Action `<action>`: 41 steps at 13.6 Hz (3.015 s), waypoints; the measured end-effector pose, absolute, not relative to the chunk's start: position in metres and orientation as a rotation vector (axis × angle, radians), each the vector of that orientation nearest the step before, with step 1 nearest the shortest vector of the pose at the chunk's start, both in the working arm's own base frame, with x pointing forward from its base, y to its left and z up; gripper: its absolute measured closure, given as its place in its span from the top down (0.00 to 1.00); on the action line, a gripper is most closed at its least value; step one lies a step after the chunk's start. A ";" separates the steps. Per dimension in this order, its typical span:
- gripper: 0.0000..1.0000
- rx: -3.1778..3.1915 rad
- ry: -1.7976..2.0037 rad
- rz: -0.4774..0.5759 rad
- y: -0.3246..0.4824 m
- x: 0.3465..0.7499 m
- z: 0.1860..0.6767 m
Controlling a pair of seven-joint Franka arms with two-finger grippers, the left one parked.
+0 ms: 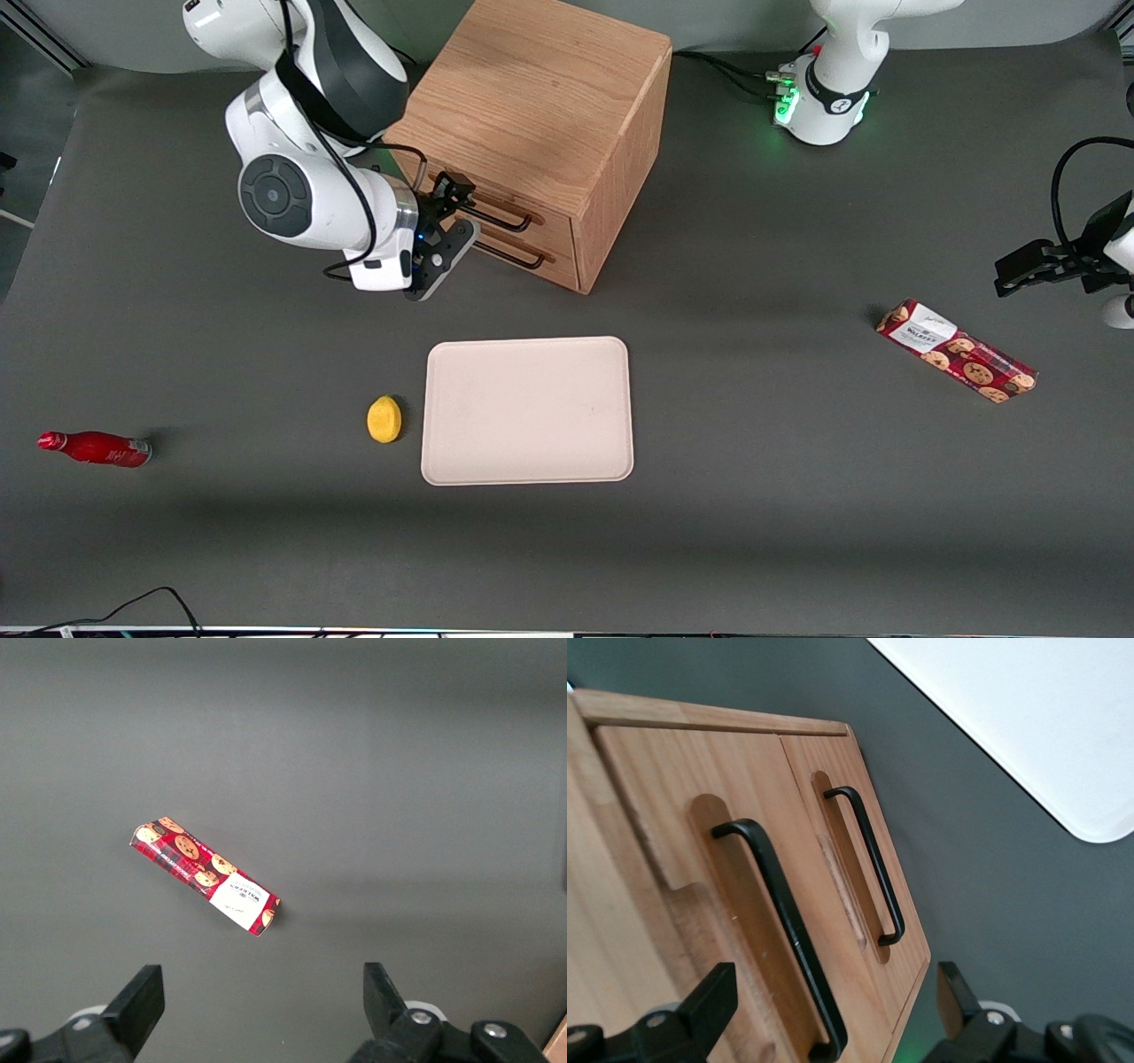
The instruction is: Open upper drawer
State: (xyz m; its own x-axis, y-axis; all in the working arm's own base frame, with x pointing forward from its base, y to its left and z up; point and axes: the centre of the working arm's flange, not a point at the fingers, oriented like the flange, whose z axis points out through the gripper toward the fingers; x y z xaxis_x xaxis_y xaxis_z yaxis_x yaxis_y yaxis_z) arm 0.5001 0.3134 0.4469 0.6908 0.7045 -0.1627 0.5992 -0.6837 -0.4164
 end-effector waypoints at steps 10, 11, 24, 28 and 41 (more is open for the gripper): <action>1.00 -2.548 -1.075 0.516 0.324 0.487 0.399; 1.00 -2.542 -1.084 0.525 0.327 0.485 0.396; 1.00 -2.566 -1.105 0.597 0.316 0.479 0.366; 1.00 -2.566 -1.112 0.594 0.318 0.476 0.357; 1.00 -2.587 -1.111 0.504 0.318 0.500 0.361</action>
